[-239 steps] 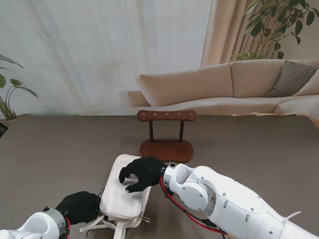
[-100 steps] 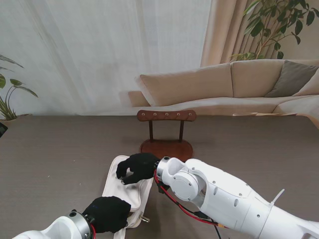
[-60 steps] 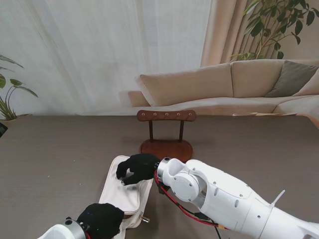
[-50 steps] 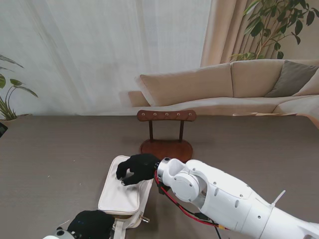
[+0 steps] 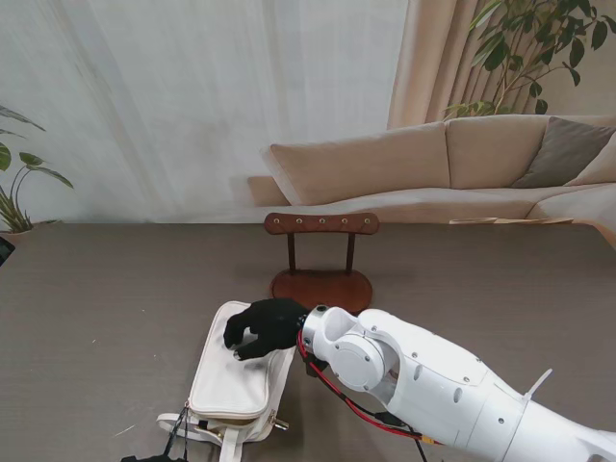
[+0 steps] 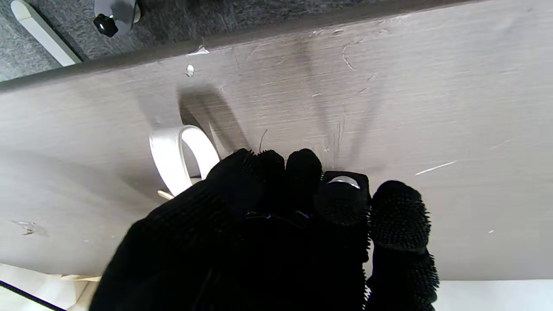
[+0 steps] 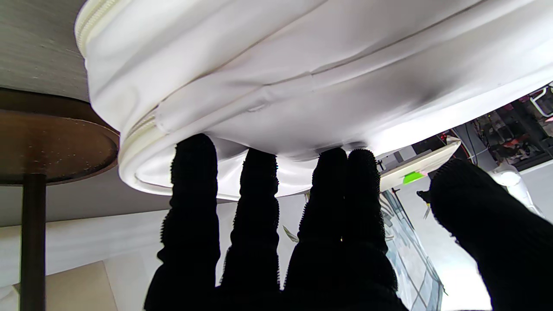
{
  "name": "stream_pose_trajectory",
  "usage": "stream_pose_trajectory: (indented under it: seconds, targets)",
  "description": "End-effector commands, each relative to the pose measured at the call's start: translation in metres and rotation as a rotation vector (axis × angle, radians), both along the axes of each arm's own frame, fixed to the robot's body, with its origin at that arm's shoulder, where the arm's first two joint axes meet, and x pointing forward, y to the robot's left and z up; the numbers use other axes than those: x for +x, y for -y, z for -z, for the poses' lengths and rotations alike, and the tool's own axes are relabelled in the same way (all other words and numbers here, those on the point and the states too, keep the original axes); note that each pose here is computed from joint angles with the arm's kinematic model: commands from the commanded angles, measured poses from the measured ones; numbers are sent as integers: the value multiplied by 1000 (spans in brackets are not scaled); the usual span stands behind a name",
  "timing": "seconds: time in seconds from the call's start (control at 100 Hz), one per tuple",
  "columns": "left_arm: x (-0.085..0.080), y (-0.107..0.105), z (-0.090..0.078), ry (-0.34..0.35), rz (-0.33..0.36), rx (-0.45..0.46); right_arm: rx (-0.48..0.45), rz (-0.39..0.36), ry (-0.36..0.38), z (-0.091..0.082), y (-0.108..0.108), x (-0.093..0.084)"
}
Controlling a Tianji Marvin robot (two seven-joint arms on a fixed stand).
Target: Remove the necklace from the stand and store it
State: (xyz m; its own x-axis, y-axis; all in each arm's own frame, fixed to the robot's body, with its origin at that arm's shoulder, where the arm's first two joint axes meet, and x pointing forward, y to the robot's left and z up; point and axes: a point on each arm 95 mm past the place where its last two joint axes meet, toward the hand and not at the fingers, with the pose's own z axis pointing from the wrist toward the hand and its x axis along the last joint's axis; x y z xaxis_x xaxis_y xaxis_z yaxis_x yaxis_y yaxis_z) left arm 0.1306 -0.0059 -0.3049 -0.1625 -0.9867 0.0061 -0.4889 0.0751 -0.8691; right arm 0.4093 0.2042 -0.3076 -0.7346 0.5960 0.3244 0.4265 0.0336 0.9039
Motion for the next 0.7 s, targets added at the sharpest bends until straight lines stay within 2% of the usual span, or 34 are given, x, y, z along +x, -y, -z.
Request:
stream_pose_trajectory:
  seconds: [0.0, 0.26, 0.45, 0.69]
  targets:
    - [-5, 11, -19, 15, 7, -49, -107, -19, -113, 51, 8, -24]
    - [-14, 7, -28, 149, 3, -74, -104, -19, -122, 55, 8, -25]
    - [-2, 7, -25, 143, -13, -135, -73, -18, -123, 51, 8, -29]
    - [21, 11, -24, 129, -7, -221, 18, 8, -83, 26, 8, -33]
